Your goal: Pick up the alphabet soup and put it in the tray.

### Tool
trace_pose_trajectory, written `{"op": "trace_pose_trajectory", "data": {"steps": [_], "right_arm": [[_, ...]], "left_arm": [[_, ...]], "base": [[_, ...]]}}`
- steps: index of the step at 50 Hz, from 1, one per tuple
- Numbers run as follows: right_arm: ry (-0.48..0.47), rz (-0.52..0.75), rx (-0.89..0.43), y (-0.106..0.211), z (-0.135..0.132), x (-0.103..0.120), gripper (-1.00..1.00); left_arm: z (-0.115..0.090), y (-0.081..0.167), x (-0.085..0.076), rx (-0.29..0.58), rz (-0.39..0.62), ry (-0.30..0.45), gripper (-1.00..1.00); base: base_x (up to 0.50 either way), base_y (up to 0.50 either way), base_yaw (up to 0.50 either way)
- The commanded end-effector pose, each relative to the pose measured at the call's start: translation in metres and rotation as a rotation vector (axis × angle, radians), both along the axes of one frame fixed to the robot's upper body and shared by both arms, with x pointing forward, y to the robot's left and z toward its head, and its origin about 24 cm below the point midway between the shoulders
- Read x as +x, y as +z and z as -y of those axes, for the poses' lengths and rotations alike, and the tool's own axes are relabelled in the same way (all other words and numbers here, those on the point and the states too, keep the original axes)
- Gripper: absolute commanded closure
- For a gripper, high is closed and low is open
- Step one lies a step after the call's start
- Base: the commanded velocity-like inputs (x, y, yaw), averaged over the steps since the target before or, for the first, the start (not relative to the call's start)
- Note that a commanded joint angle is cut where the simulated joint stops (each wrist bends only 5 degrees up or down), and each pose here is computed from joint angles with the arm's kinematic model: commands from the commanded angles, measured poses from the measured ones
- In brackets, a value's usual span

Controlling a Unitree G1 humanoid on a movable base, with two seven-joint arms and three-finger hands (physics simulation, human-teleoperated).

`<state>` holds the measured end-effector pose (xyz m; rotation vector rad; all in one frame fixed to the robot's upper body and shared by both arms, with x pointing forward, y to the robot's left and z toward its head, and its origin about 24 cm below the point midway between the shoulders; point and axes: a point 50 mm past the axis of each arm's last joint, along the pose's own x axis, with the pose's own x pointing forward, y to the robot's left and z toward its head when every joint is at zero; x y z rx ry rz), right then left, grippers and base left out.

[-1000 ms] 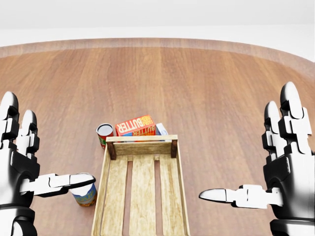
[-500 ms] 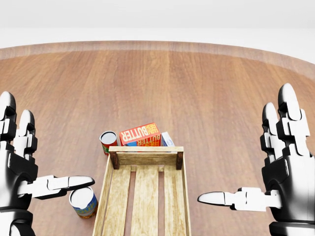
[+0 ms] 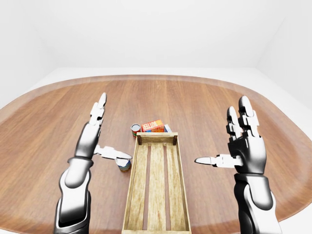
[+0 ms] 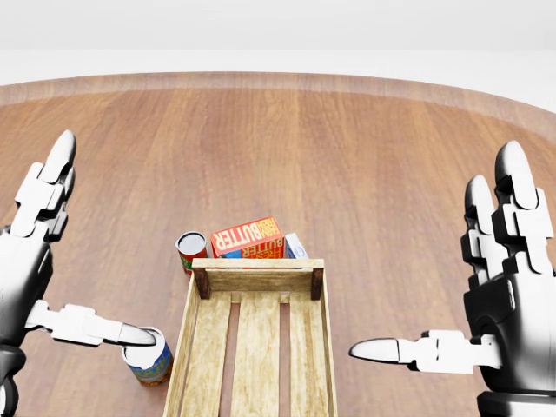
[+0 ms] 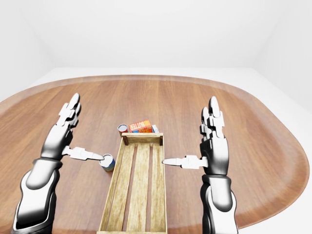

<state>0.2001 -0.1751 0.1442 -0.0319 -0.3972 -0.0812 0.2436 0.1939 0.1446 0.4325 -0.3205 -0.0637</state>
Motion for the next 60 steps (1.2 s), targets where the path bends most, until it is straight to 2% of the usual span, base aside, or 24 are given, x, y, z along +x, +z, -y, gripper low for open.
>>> {"op": "trace_pose_trajectory", "data": {"steps": [1, 2, 3, 4, 5, 6, 7, 11, 13, 14, 15, 16, 18, 20, 22, 28, 30, 37, 41, 48, 52, 60], "right_arm": [[0.011, 0.022, -0.001, 0.005, -0.003, -0.001, -1.00], [0.012, 0.024, 0.000, 0.005, -0.003, -0.001, -1.00], [0.007, 0.033, 0.005, 0.007, -0.002, -0.003, -1.00], [0.006, 0.042, 0.007, 0.009, -0.001, -0.004, -1.00], [0.005, 0.047, 0.007, 0.010, 0.000, -0.005, -1.00], [0.003, 0.057, 0.005, 0.012, 0.000, -0.006, -1.00], [0.003, 0.060, 0.004, 0.013, 0.000, -0.007, -1.00], [0.010, 0.050, 0.007, 0.011, -0.001, -0.006, -1.00], [0.009, 0.061, 0.008, 0.013, -0.001, -0.006, -1.00], [0.009, 0.061, 0.008, 0.013, -0.001, -0.006, -1.00], [0.010, 0.067, 0.008, 0.014, -0.001, -0.007, -1.00], [0.011, 0.067, 0.007, 0.014, -0.001, -0.007, -1.00], [0.009, 0.063, 0.009, 0.013, -0.001, -0.008, -1.00], [0.006, 0.062, 0.010, 0.013, 0.000, -0.008, -1.00], [0.004, 0.070, 0.009, 0.015, 0.001, -0.010, -1.00], [0.000, 0.062, 0.007, 0.013, 0.001, -0.011, -1.00], [-0.003, 0.058, 0.007, 0.013, 0.002, -0.011, -1.00], [-0.006, 0.058, 0.010, 0.012, 0.002, -0.011, -1.00], [-0.009, 0.037, 0.013, 0.008, 0.003, -0.011, -1.00], [-0.007, 0.026, 0.016, 0.006, 0.003, -0.009, -1.00], [-0.006, 0.032, 0.016, 0.007, 0.003, -0.010, -1.00], [-0.009, 0.009, 0.020, 0.002, 0.005, -0.009, -1.00]], "left_arm": [[-0.022, -0.009, 0.024, 0.424, -0.196, 0.030, -1.00], [-0.024, -0.012, 0.026, 0.442, -0.220, 0.035, -1.00], [-0.027, -0.021, 0.028, 0.447, -0.279, 0.007, -1.00], [-0.026, -0.024, 0.029, 0.441, -0.329, -0.058, -1.00], [-0.029, -0.027, 0.031, 0.453, -0.354, -0.053, -1.00], [-0.040, -0.037, 0.040, 0.493, -0.399, 0.028, -1.00], [-0.045, -0.045, 0.042, 0.517, -0.443, 0.036, -1.00], [-0.052, -0.063, 0.048, 0.545, -0.560, 0.029, -1.00], [-0.051, -0.069, 0.050, 0.512, -0.614, -0.031, -1.00], [-0.051, -0.069, 0.050, 0.510, -0.616, -0.033, -1.00], [-0.058, -0.074, 0.057, 0.535, -0.634, 0.031, -1.00], [-0.061, -0.078, 0.057, 0.546, -0.648, 0.047, -1.00], [-0.062, -0.088, 0.057, 0.551, -0.702, 0.015, -1.00], [-0.064, -0.093, 0.060, 0.552, -0.734, 0.030, -1.00], [-0.062, -0.095, 0.061, 0.559, -0.758, 0.004, -1.00], [-0.060, -0.105, 0.059, 0.607, -0.812, -0.015, -1.00], [-0.058, -0.102, 0.061, 0.598, -0.809, -0.026, -1.00], [-0.049, -0.107, 0.061, 0.647, -0.796, -0.052, -1.00], [-0.038, -0.120, 0.054, 0.742, -0.795, -0.074, -1.00], [-0.030, -0.116, 0.062, 0.733, -0.789, -0.076, -1.00], [-0.024, -0.126, 0.059, 0.768, -0.806, -0.102, -1.00], [-0.018, -0.128, 0.070, 0.788, -0.825, -0.041, -1.00]], "base": [[0.00, 0.00, 0.00], [0.00, 0.00, 0.00], [0.00, 0.00, 0.00], [0.00, 0.00, 0.00], [0.00, 0.00, 0.00], [0.00, 0.00, 0.00], [0.00, 0.00, 0.00], [0.00, 0.00, 0.00], [0.00, 0.00, 0.00], [0.00, 0.00, 0.00], [0.00, 0.00, 0.00], [0.00, 0.00, 0.00], [0.00, 0.00, 0.00], [0.00, 0.00, 0.00], [0.00, 0.00, 0.00], [0.00, 0.00, 0.00], [0.00, 0.00, 0.00], [0.00, 0.00, 0.00], [0.00, 0.00, 0.00], [0.00, 0.00, 0.00], [0.00, 0.00, 0.00], [0.00, 0.00, 0.00]]}}
